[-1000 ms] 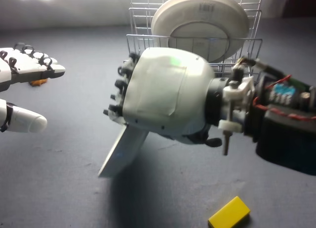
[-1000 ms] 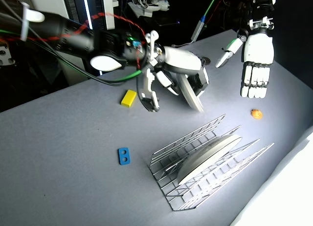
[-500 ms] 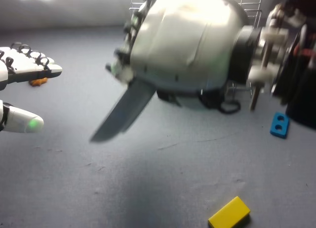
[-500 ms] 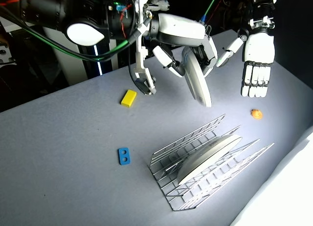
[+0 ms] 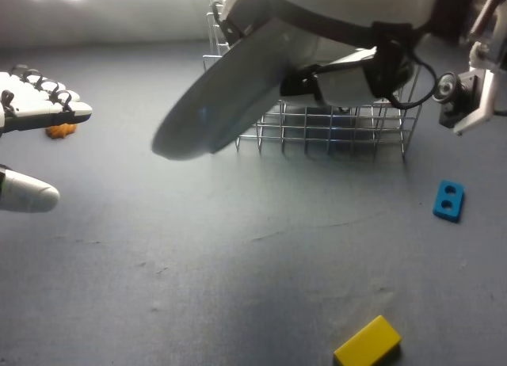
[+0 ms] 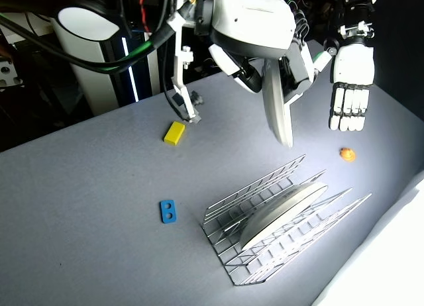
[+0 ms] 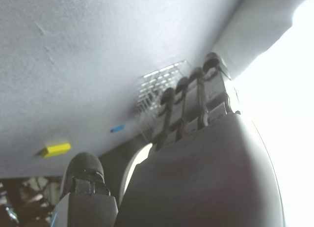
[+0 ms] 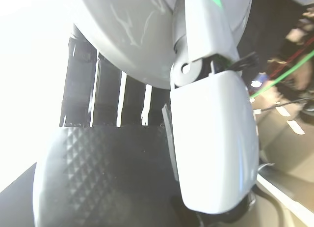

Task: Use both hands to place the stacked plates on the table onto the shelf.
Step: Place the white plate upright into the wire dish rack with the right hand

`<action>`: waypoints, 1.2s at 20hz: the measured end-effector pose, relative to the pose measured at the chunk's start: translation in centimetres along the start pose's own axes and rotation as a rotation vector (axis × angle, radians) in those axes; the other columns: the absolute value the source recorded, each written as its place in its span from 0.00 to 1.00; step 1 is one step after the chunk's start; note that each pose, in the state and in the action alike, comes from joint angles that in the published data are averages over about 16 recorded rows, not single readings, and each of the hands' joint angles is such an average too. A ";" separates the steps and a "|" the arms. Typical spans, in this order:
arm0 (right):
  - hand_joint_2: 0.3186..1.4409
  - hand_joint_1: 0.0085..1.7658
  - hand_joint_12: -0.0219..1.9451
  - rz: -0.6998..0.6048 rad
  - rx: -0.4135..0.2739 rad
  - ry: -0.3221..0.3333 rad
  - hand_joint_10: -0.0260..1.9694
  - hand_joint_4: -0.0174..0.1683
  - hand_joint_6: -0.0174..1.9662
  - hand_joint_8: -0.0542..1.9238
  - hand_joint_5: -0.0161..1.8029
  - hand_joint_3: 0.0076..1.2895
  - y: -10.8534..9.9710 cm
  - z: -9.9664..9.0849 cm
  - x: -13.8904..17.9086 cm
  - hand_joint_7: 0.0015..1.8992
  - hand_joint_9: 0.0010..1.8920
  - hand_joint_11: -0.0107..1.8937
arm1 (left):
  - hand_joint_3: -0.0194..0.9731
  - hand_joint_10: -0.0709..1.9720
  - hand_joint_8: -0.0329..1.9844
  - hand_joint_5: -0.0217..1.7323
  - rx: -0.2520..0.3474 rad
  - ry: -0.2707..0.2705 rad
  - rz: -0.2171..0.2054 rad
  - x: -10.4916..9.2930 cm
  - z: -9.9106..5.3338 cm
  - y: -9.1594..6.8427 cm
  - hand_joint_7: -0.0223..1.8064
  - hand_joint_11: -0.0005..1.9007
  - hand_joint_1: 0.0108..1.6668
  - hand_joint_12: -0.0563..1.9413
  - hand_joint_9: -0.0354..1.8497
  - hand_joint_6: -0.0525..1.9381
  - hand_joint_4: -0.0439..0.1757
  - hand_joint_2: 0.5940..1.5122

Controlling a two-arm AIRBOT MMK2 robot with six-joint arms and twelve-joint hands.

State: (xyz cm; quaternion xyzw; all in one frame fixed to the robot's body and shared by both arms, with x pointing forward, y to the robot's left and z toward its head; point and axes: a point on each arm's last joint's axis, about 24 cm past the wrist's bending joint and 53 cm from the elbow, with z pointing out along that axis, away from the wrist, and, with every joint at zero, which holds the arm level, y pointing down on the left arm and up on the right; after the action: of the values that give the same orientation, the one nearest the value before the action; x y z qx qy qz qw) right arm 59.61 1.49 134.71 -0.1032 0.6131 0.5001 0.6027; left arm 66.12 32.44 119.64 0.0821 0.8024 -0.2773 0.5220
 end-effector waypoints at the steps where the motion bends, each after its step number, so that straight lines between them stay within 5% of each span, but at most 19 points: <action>1: 0.58 0.76 0.60 0.025 0.013 -0.008 0.55 0.10 0.50 0.49 0.52 0.01 -0.5 -0.1 -0.4 0.54 0.52 0.44 | 0.03 0.01 0.01 0.02 0.014 0.009 0.013 0.2 0.0 -0.3 0.02 0.01 0.01 0.03 0.03 0.03 0.20 0.56; 6: 0.58 0.76 0.60 0.129 0.076 -0.039 0.55 0.09 0.51 0.50 0.51 0.00 -3.0 -0.2 -1.9 0.53 0.52 0.44 | 0.03 0.01 0.01 0.02 0.135 0.066 0.086 1.5 -0.4 -3.0 0.02 0.01 0.01 0.03 0.03 0.03 0.20 0.56; 17: 0.58 0.77 0.62 0.324 0.178 -0.103 0.56 0.07 0.51 0.51 0.51 0.00 -7.4 -0.2 -3.8 0.52 0.51 0.44 | 0.03 0.01 0.01 0.02 0.530 0.172 0.286 5.1 -2.4 -12.0 0.02 0.01 0.01 0.03 0.03 0.03 0.22 0.56; 24: 0.58 0.77 0.62 0.409 0.225 -0.116 0.57 0.06 0.51 0.51 0.51 0.01 -9.5 0.2 -3.4 0.52 0.51 0.43 | 0.03 0.01 0.01 0.02 0.662 0.206 0.388 6.5 -3.2 -14.9 0.02 0.01 0.01 0.03 0.03 0.03 0.23 0.56</action>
State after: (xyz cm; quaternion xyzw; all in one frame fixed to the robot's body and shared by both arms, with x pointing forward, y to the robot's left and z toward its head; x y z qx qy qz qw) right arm 67.51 -4.57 133.01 0.1198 0.6375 0.5453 0.5309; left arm 54.51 20.72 120.23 0.4236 0.6873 -0.4076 0.4267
